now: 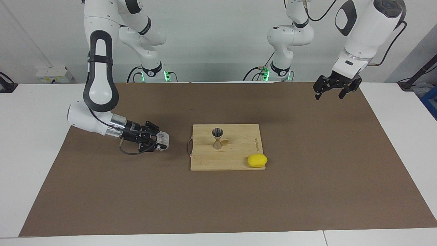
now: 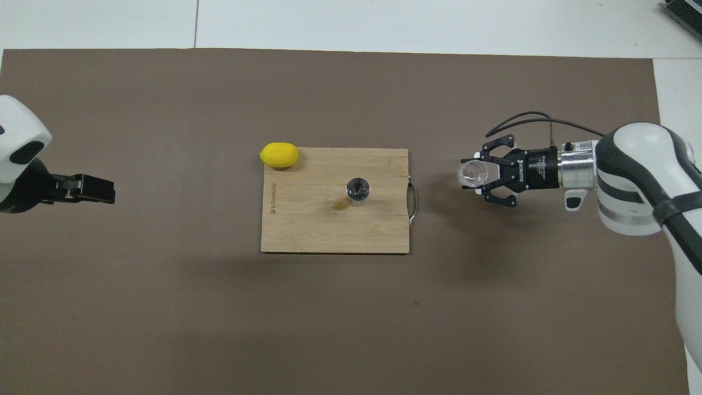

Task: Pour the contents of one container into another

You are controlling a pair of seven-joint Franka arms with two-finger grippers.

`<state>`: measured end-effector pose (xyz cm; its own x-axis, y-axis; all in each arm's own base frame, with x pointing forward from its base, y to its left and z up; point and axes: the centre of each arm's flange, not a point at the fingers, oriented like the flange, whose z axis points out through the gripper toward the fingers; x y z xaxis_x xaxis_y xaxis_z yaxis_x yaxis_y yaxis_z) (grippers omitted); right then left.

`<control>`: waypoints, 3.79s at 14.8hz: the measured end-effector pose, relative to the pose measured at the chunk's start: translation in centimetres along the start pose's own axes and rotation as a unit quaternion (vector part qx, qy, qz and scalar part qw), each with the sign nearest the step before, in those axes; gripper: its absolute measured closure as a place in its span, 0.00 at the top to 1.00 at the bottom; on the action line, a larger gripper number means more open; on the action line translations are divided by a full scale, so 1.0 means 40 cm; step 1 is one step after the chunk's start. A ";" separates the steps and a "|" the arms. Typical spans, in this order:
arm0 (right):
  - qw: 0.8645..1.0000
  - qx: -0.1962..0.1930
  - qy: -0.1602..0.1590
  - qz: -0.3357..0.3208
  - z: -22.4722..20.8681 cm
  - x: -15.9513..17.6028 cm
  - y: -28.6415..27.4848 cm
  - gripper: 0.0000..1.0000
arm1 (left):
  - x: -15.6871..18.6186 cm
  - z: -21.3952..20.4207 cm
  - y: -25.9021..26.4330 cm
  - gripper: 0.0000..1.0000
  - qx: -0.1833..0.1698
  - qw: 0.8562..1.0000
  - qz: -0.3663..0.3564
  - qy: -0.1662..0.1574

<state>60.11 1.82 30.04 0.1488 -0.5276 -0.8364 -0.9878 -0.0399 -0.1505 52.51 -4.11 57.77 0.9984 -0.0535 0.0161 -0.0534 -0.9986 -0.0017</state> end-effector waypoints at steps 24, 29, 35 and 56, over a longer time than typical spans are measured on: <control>0.995 0.047 -0.068 0.063 -0.064 0.285 0.121 0.51 | 0.020 0.023 -0.001 1.00 0.000 1.000 -0.001 -0.002; 0.994 0.048 -0.068 0.066 -0.063 0.300 0.128 0.51 | 0.009 0.022 -0.003 1.00 0.000 1.000 -0.003 -0.017; 0.995 0.048 -0.068 0.047 -0.060 0.303 0.129 0.51 | -0.033 -0.040 -0.019 1.00 0.000 0.999 -0.009 -0.043; 1.000 -0.022 -0.008 -0.003 -0.180 0.087 0.051 1.00 | -0.046 -0.087 -0.023 1.00 0.000 1.000 -0.012 -0.028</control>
<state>58.29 -6.20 30.62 0.1546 -0.5143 -0.8435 -0.9880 -0.0808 -0.1318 50.68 -3.08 61.23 0.9988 -0.0303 -0.0395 -0.0304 -0.9995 -0.0019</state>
